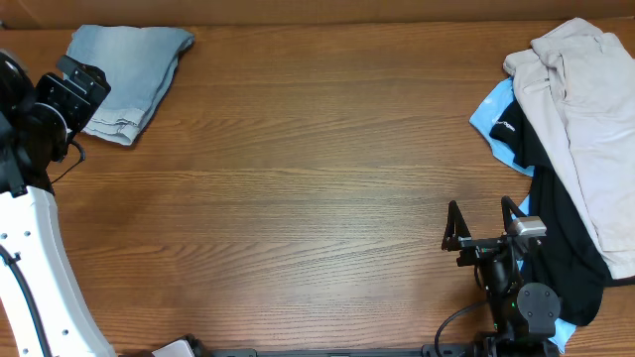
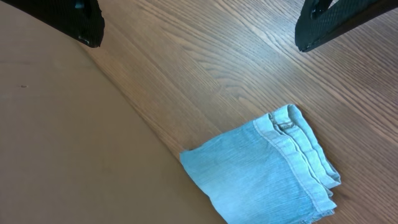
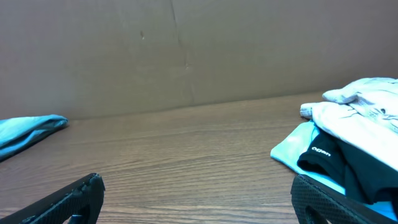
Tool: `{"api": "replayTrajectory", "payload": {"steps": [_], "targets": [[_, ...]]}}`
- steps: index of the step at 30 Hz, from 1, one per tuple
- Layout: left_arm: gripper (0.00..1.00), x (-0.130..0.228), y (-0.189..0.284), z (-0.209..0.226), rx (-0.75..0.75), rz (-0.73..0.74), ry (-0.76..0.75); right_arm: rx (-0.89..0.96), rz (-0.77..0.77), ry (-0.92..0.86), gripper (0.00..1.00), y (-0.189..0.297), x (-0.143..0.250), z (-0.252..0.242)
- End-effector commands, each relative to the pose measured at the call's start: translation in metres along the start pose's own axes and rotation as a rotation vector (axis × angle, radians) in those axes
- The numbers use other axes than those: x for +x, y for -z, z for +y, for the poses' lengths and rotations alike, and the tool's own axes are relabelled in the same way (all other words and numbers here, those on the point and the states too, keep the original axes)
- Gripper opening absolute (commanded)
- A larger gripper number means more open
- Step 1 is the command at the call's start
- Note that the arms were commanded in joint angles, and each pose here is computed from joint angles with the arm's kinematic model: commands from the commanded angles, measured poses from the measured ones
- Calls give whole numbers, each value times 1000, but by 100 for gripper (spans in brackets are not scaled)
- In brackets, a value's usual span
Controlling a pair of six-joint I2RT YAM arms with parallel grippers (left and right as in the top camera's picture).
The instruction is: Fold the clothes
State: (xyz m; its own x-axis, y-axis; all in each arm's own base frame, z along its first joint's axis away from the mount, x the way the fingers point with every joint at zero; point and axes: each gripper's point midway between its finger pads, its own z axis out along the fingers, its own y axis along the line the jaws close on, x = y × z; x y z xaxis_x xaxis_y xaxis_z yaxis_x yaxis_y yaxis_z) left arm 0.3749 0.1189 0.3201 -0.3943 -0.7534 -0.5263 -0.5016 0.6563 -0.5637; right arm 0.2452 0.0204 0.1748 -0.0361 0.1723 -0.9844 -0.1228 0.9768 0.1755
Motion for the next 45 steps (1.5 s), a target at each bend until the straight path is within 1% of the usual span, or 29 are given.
{"api": "replayTrajectory", "payload": {"steps": [1,26,32,36,39,42,45], "targets": [[100,1,-3,2,-7,5,-17,-2,-5,-2,100,0,2,0],[100,1,-3,3,-9,6,-17,-2,-5,-2,100,0,2,0],[100,9,-2,8,-31,31,-8,-2,-5,-2,100,0,2,0],[100,26,-7,-1,-39,7,-68,-2,-5,-2,100,0,2,0],[100,45,-19,-12,-19,-70,-152,-2,-5,-2,100,0,1,0],[100,77,-28,-22,42,-144,-225,-2,-5,-2,100,0,2,0],[100,111,-34,-20,123,-185,-282,-2,-5,-2,100,0,2,0]]}}
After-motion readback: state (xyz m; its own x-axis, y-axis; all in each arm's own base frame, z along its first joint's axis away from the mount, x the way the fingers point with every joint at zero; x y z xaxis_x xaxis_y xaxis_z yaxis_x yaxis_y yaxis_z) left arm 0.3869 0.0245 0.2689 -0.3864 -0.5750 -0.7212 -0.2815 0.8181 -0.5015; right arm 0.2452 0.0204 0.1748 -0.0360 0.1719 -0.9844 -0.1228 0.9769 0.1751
